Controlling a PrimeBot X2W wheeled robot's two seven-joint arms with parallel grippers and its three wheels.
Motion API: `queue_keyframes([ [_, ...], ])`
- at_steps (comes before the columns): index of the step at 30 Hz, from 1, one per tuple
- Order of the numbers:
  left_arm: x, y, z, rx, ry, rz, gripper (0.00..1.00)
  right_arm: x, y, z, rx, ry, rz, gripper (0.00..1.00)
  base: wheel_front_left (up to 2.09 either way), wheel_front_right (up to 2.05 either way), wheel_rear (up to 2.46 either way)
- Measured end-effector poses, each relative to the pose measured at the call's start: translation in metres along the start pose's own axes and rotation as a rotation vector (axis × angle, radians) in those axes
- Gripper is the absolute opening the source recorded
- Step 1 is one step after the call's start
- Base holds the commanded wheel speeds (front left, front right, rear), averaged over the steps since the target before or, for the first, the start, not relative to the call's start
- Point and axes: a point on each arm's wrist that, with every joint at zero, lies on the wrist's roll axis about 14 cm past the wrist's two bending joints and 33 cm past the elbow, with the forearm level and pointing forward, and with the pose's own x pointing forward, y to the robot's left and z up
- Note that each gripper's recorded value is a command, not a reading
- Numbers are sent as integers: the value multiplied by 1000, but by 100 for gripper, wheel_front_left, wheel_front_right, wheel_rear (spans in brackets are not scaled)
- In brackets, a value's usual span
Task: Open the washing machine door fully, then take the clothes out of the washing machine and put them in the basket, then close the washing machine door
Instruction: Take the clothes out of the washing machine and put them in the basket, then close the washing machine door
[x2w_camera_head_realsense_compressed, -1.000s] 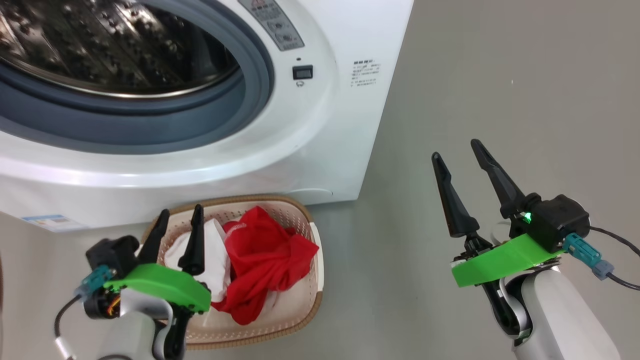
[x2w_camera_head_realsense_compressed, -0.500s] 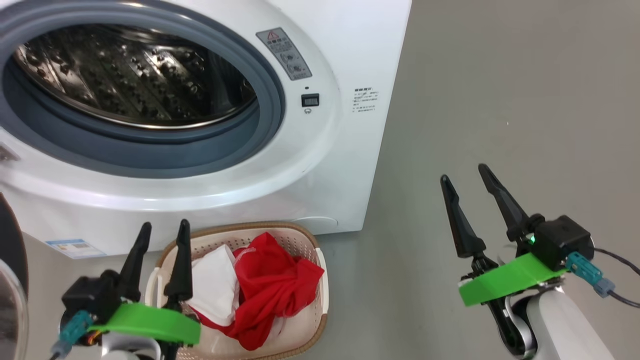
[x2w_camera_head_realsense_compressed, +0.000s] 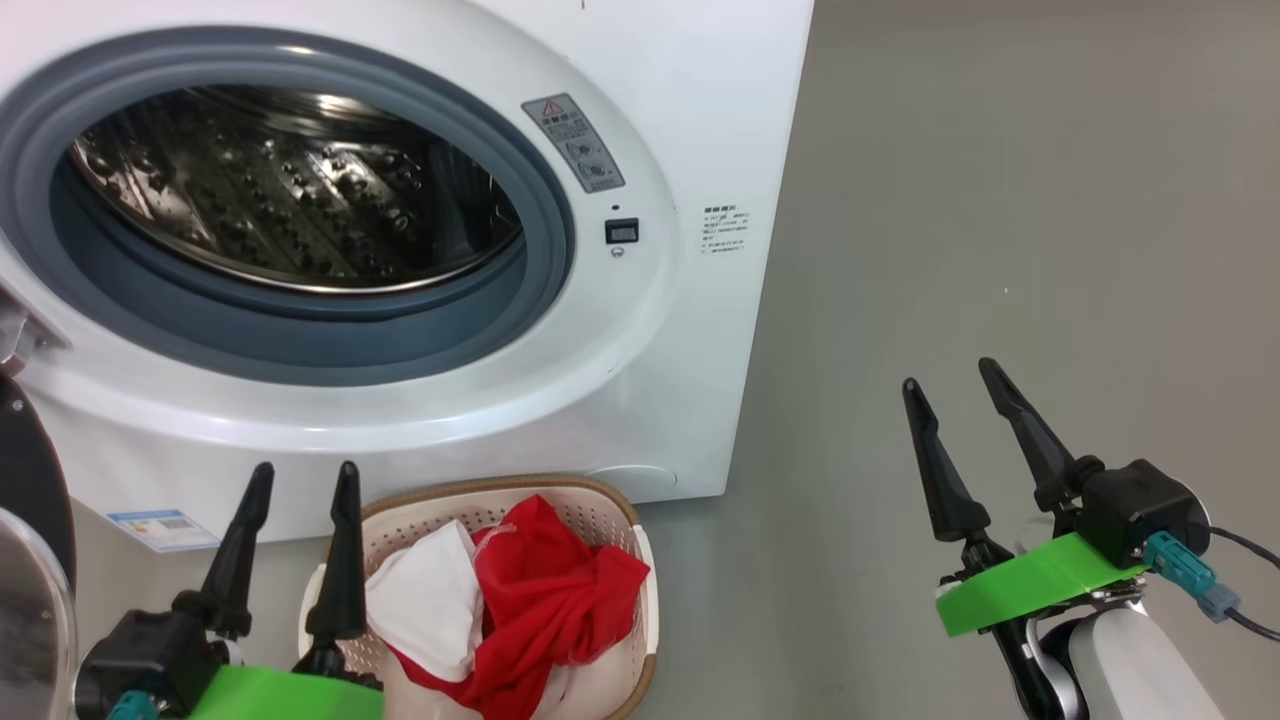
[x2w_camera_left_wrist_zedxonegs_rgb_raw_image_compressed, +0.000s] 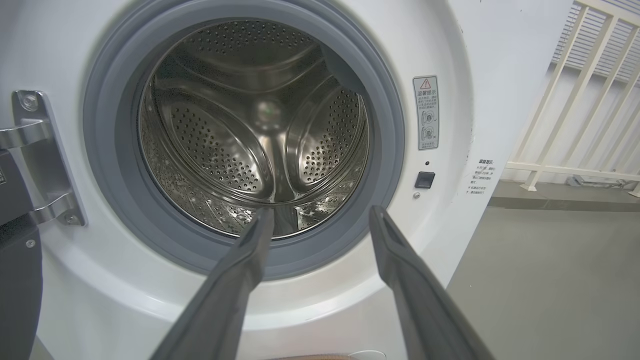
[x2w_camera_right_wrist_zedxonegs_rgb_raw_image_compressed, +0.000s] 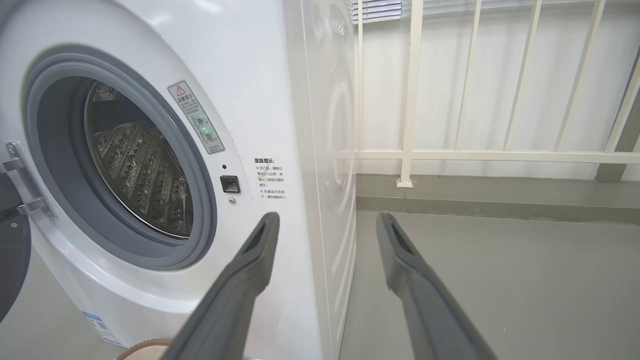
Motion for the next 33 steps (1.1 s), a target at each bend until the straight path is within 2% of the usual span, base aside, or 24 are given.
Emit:
queue_keyframes([
  [33,-27,0,3,43,7,-4,100,-26,-4,11,-10,-21,-24,100,0,0,0],
])
